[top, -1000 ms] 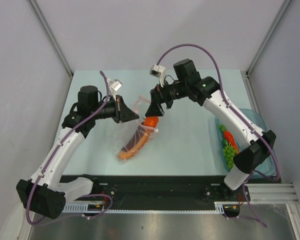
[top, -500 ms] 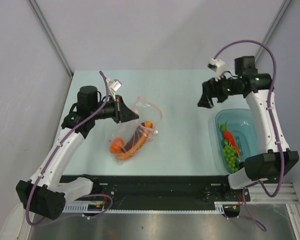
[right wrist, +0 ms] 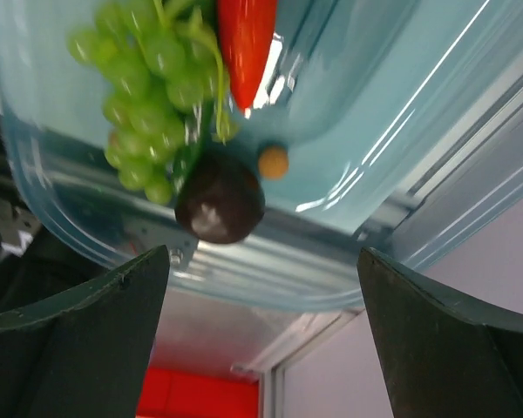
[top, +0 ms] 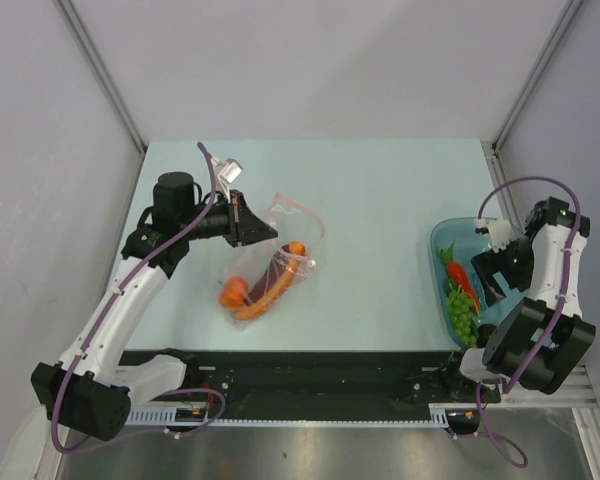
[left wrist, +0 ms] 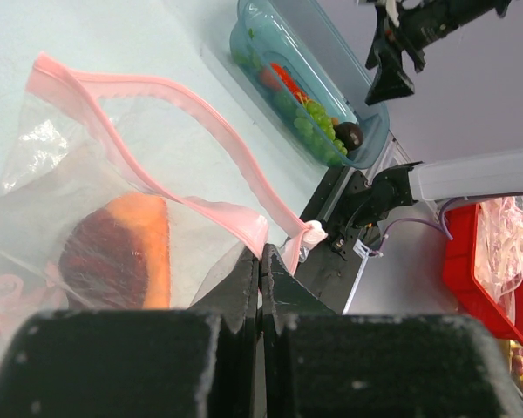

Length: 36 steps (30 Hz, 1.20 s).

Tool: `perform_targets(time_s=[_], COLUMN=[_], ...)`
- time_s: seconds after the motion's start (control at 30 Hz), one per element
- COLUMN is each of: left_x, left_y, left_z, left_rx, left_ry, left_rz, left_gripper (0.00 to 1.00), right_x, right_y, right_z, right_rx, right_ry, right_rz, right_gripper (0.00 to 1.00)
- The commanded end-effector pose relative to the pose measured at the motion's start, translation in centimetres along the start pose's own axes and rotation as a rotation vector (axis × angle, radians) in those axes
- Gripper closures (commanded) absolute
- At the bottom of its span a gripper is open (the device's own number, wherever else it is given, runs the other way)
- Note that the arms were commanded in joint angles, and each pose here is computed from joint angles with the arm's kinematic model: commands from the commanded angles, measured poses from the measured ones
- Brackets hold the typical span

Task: Place the food in the zip-top bag and seal the zipper
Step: Pick up the fake fruit from the bin.

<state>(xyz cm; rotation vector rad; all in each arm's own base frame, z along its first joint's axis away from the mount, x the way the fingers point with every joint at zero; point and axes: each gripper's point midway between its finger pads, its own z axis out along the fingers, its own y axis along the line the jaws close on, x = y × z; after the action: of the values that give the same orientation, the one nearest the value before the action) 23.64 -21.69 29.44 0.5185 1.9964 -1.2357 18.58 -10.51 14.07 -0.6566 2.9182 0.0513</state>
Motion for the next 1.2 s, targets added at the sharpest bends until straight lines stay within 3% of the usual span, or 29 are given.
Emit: perform_targets(time_s=[0.0,0.63,0.73,0.93,1.03,1.17], left_x=[-0.8,-1.0,-1.1,-1.0,-0.8,-0.8], left_y=[-1.0,-0.9,-0.9,-0.9,-0.8,-0.5], left_z=[-0.6,-0.5,-0.4,-0.4,-0.4,-0.2], left_rx=[0.025,0.024,0.024,0.025,0.026,0.024], left_ry=[-0.031,-0.031,-0.031,-0.025,-0.022,-0.017], left_rz=[0.062,0.053,0.052,0.055,0.053,0.05], left_gripper=[1.0,1.0,1.0,1.0,1.0,1.0], right_x=[6.2,7.2,7.0,5.8,3.1,-4.2], right_y=[1.5,-0.2,-0.6,-0.6,-0.4,0.6], right_z=[-0.3,9.4,10.3,9.2,7.1,3.7], right_rx=[-0.03,-0.002,0.009,0.044,0.089,0.147], right_ry=[0.211,0.248,0.254,0.241,0.149,-0.055], right_rz=[-0.033,0.009,0.003,-0.053,-0.094,-0.175], right_gripper=[0.07,0.1,0.17,0.44,0.47,0.5])
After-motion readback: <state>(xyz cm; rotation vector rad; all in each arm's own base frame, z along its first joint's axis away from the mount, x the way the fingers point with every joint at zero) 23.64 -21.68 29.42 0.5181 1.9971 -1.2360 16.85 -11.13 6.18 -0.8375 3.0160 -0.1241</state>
